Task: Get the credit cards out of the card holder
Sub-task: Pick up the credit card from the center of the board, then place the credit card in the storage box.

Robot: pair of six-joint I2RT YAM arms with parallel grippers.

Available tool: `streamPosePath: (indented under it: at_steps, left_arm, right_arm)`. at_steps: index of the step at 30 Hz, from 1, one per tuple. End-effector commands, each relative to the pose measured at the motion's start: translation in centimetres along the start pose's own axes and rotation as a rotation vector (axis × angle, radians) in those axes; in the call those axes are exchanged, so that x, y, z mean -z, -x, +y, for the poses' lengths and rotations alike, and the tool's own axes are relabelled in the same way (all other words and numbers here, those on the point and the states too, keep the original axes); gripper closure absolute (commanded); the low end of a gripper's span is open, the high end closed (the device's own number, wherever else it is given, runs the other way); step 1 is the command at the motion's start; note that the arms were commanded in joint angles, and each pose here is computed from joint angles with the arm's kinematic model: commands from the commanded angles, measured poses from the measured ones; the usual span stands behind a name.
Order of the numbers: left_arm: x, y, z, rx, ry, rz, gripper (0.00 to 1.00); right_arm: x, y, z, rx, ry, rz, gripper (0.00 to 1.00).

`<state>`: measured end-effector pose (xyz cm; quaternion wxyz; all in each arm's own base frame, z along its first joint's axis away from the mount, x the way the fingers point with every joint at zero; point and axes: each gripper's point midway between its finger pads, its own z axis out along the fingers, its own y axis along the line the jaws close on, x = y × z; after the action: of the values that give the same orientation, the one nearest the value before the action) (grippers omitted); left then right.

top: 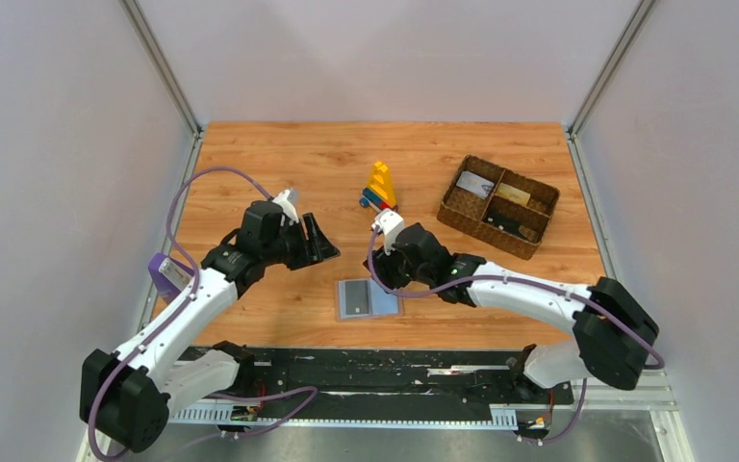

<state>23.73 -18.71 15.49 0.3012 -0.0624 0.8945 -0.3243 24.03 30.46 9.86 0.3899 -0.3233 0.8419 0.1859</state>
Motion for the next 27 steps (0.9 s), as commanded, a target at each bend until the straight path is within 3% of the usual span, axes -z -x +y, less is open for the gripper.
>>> streamPosePath:
  at_steps: [1,9,17,24,27]
  left_arm:
    - [-0.3,0.9,-3.5,-0.038,-0.153,0.041,0.37]
    - [-2.1,-0.2,-6.2,0.001,-0.354,0.125,0.36]
    - [-3.9,-2.1,-5.0,0.029,-0.349,0.222,0.39]
    - [-4.1,-3.6,-4.9,0.051,-0.403,0.282,0.61]
    - [-4.0,-3.8,-5.2,0.056,-0.431,0.285,0.78]
  right_arm:
    - [2.8,3.6,3.6,0.132,0.216,-0.196,0.61]
    - [3.6,3.9,5.1,0.204,0.269,-0.223,0.62]
    - [3.4,4.6,6.5,0.229,0.283,-0.256,0.62]
    - [3.1,4.4,6.7,0.242,0.285,-0.253,0.61]
    - [2.7,4.1,6.6,0.245,0.275,-0.242,0.6]
